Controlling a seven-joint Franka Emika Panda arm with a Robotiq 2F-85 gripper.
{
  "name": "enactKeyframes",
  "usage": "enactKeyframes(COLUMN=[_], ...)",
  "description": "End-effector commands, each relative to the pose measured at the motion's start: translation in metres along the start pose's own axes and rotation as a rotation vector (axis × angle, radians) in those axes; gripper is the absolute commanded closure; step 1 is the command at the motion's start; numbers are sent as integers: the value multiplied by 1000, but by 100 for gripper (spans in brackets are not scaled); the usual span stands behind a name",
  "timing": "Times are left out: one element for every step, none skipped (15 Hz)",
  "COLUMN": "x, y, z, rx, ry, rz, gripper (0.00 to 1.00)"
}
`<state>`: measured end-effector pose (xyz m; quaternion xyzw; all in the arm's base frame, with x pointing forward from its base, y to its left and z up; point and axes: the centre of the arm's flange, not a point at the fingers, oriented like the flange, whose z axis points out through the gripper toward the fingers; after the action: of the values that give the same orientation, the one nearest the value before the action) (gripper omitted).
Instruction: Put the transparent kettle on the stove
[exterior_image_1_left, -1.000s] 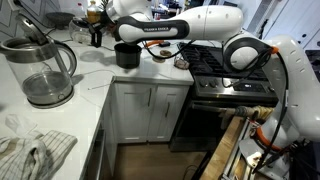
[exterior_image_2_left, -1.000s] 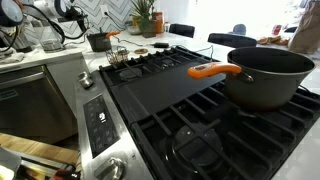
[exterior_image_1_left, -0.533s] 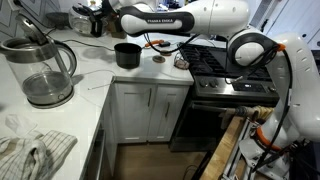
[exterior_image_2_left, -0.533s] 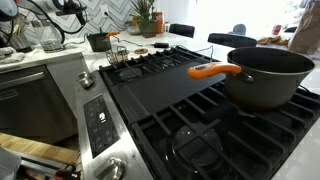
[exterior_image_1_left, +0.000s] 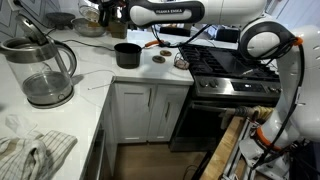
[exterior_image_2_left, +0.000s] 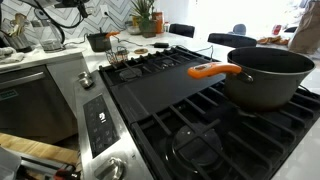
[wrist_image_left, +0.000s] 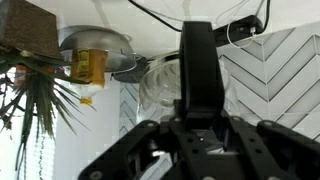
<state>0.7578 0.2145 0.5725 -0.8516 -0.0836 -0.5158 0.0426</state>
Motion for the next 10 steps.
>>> enactKeyframes(x=[-21,-21,-20,-20,-21,-22,-22,-25,-29,-32], y=[15,21,25,31,36,41,46,50,53,57], z=[-63,-75,-85,-96,-110,-120,-131,-141,-151,-161], rx=[-63,-93,-128,-159,-180,-200,-222,-236,-251,-266], ry=[-27,-33,-35,-39,-41,-38,-34,-31,-28,-26], rz=[90,125,164,196,222,245,263,280,295,312], gripper=[93,93,93,93,93,93,93,93,93,93])
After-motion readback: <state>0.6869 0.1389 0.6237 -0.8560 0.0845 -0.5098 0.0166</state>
